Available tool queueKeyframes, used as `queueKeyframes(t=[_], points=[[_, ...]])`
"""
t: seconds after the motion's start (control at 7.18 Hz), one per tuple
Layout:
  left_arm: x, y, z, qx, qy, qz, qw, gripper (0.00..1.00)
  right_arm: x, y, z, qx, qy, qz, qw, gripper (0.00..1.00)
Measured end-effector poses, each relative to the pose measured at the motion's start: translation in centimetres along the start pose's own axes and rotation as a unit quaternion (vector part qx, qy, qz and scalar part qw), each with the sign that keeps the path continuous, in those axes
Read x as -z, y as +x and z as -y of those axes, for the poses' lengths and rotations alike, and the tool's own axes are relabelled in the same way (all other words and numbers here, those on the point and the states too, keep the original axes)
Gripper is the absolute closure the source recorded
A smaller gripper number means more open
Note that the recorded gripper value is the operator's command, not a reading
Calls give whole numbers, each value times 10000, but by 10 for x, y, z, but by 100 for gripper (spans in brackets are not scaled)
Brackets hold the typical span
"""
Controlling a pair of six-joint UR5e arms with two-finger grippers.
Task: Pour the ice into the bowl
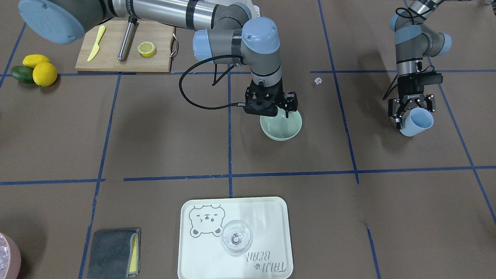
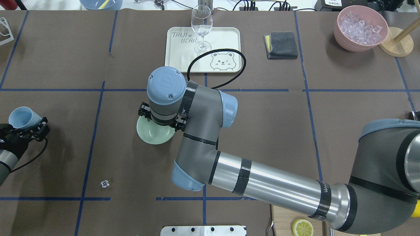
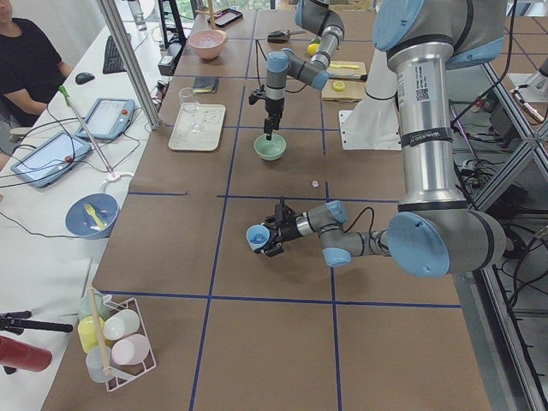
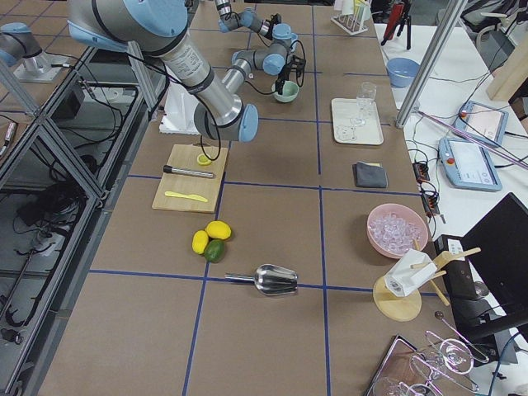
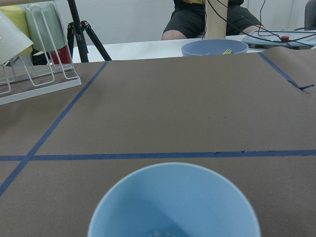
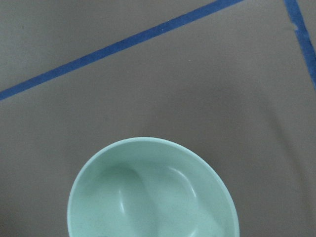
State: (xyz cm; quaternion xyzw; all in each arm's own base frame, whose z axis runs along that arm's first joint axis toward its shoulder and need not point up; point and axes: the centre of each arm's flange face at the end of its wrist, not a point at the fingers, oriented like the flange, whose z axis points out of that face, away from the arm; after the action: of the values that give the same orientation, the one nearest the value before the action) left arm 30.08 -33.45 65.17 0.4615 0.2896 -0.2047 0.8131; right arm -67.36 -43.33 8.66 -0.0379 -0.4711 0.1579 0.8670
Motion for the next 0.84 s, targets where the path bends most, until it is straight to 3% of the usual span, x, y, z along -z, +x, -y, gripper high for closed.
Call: queueKeyframes(t=[0.14,0.28,0.42,0.84], points=[[-5,4,-3,-4,57,19,10000,33,3,0,5,-15,28,11,10000,0],[-10,7,-6,-16,123,48,9999,75,7,0,12,-35,60,26,10000,0],[-12,8,-6,-22,161,60,9998,100,13,0,21,-65,87,43,9999,0],[-2,21,13,-550,267,-81,9981,100,34,20,68,-235,65,70,9997,0]])
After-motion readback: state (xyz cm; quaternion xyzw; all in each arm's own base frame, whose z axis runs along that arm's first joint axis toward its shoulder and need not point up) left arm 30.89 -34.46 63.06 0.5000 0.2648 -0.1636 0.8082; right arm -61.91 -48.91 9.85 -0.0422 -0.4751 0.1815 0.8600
